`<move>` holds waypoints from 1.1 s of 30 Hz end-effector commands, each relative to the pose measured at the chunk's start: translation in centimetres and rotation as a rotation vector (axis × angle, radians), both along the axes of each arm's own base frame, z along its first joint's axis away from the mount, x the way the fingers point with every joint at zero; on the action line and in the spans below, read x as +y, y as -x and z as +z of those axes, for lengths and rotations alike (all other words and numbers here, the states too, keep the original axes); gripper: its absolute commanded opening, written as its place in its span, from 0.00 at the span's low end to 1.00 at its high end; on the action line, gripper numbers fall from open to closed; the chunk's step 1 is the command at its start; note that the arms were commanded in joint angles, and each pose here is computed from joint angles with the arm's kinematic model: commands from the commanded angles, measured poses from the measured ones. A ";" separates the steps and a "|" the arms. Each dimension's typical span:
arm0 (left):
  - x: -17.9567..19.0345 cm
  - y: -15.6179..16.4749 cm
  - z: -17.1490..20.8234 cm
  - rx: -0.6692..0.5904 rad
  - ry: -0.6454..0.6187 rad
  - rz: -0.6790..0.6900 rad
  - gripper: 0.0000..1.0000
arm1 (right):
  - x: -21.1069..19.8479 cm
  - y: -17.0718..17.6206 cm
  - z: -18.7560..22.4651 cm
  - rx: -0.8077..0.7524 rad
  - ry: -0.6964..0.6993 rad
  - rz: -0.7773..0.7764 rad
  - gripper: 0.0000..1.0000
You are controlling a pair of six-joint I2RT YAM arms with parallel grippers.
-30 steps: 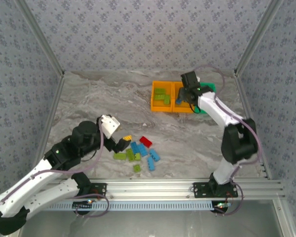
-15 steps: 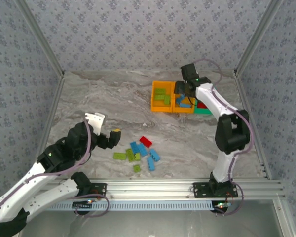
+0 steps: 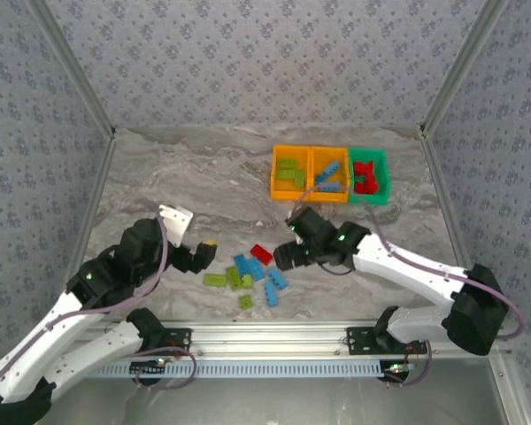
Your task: Sort the legos into containers by color
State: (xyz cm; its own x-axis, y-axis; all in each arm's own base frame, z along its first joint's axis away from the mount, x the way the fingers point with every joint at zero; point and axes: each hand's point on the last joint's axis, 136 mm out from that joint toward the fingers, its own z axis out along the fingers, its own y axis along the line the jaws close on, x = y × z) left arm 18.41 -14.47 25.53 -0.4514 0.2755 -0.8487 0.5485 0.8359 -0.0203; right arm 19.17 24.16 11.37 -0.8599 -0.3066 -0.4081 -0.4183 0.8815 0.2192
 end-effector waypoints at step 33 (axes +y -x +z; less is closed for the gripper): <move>-5.7 5.4 -2.7 0.057 0.012 -0.524 0.99 | 1.6 2.3 -7.3 0.190 0.076 -0.021 0.29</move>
State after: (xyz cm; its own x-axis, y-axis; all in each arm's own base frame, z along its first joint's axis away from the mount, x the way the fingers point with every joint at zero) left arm 13.71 -19.49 22.09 -0.3320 0.4853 -0.8089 0.8634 0.5017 -0.0533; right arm 16.50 27.01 3.07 -0.9216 -0.3450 -0.1778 -0.3819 0.8878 0.2569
